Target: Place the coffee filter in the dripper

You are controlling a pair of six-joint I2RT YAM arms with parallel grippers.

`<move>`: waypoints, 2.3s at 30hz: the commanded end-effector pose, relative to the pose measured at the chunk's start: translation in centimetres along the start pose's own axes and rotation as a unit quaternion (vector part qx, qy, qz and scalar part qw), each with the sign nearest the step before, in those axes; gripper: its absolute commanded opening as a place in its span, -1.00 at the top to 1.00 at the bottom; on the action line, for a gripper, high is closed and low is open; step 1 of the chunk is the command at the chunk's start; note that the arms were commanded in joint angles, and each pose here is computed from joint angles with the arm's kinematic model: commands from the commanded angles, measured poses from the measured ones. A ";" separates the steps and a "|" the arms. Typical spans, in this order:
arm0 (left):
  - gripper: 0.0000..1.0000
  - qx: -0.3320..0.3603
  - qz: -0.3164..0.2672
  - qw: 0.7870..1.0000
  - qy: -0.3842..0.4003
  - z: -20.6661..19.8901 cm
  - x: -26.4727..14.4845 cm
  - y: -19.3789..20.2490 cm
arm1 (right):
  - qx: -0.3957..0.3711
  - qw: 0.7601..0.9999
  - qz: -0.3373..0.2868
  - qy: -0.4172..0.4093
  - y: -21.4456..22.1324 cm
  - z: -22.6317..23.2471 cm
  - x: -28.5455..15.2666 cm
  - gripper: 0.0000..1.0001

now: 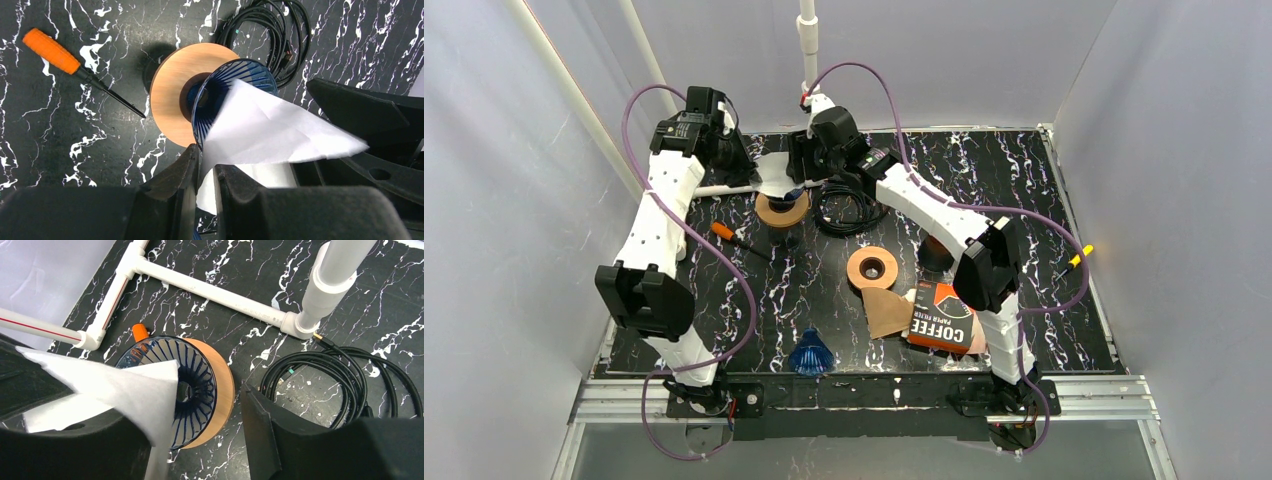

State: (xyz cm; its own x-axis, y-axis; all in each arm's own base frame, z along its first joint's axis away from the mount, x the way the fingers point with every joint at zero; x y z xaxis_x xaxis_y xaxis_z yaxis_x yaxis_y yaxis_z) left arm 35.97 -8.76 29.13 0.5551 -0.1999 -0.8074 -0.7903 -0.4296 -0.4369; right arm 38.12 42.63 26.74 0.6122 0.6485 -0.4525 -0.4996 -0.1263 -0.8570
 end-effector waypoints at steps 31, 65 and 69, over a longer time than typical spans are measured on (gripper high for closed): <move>0.15 0.001 0.041 0.999 -0.034 1.4 1.9 0.9 | 0.125 0.990 0.025 -0.067 -0.5 -0.8 -0.1 -0.11; 0.32 0.023 0.076 0.993 -0.084 3.9 3.1 2.7 | 0.181 0.975 0.076 -0.106 1.7 0.3 1.1 0.26; 0.32 0.022 0.073 0.993 -0.089 4.1 3.0 2.5 | 0.183 0.974 0.078 -0.109 1.8 0.4 1.1 0.25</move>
State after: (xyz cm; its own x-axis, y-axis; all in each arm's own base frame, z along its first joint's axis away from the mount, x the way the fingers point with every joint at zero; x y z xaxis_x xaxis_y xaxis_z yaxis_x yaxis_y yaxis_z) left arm 35.33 -7.84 24.05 0.4010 -0.1345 -0.9062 -0.8678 -0.3726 -0.3287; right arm 37.21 42.88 23.80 0.3860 0.7669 -0.5128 -0.7971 -0.0026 -0.6038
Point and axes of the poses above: each gripper's point midway between its finger pads, its own x axis out along the fingers, its own z axis along the line the jaws close on, y = z × x, the point moved 4 cm from there along -x, back along the fingers, and after that the axes turned 3 degrees about -x, right-handed, at the moved point
